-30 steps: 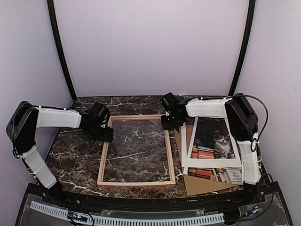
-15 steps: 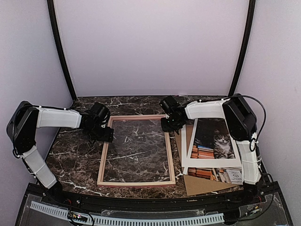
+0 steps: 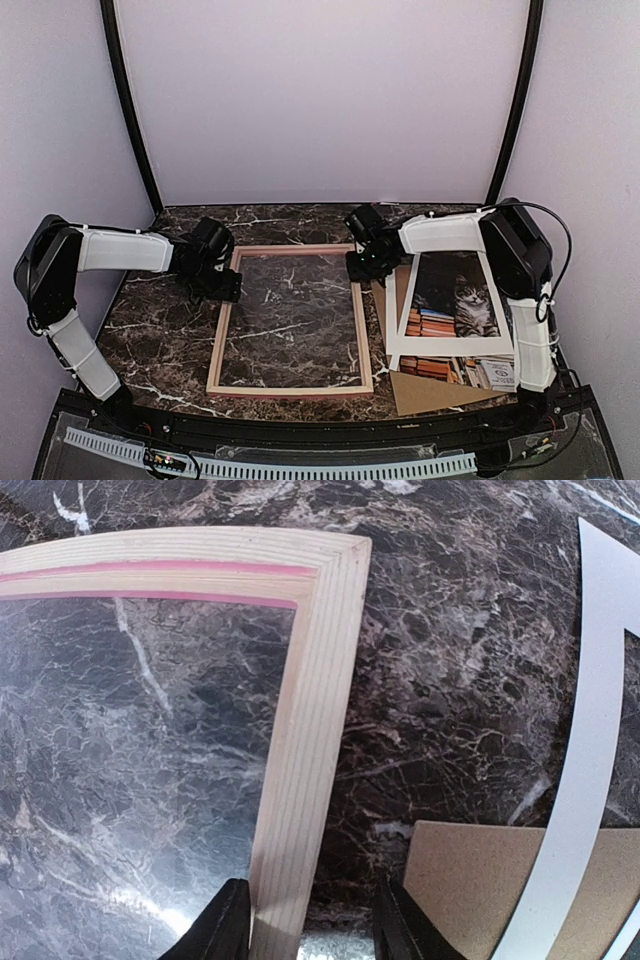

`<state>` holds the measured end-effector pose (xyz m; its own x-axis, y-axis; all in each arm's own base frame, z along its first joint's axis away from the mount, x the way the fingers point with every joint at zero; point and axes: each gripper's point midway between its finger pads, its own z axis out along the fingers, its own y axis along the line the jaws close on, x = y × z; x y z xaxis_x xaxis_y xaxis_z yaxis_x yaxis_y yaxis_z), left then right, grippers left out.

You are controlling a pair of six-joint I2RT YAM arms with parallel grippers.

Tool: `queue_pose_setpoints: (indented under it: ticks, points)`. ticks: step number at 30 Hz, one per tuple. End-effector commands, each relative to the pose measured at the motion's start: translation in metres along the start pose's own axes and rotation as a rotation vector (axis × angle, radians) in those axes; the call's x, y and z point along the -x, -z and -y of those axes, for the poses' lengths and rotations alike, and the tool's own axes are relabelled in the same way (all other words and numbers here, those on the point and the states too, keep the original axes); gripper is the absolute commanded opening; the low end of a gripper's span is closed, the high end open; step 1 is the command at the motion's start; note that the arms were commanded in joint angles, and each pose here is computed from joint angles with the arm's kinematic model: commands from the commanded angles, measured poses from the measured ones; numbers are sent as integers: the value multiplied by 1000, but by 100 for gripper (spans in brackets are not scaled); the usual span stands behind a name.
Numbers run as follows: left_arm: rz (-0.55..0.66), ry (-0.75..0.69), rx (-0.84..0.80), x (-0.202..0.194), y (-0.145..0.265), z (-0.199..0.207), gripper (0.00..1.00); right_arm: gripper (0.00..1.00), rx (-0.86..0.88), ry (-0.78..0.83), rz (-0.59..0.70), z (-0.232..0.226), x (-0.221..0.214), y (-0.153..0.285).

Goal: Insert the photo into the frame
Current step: Press the glass panel into the frame body.

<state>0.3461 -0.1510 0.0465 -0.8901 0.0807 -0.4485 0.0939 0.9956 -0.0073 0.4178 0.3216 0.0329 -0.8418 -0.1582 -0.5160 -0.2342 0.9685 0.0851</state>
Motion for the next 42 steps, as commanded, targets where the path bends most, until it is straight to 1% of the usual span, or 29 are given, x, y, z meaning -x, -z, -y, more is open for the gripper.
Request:
queue_pose_setpoints:
  ticks: [1,6,11,20,27,31,35,38,42]
  points:
    - [36,0,2,13,15,-2,82,45,33,-5,2,0,9,28]
    - [52,8,-12,16,21,-2,86,51,96,-23,4,-8,11,43]
    - [44,11,-23,14,21,-2,87,55,133,-30,-24,-12,-4,51]
    - [53,16,-34,13,25,-3,85,57,166,-6,-97,-30,-56,72]
    - [41,20,-34,7,23,-4,85,56,94,6,-147,-25,-99,76]
    - [24,20,-30,0,19,-5,82,56,88,2,-162,-25,-114,76]
    - [-1,17,-18,-9,12,-8,74,56,118,-16,-165,-28,-121,80]
    - [-17,13,-2,-14,8,-11,68,56,123,-25,-151,-26,-119,88]
    - [-36,9,31,-19,1,-17,62,59,80,-28,-112,-12,-110,103]
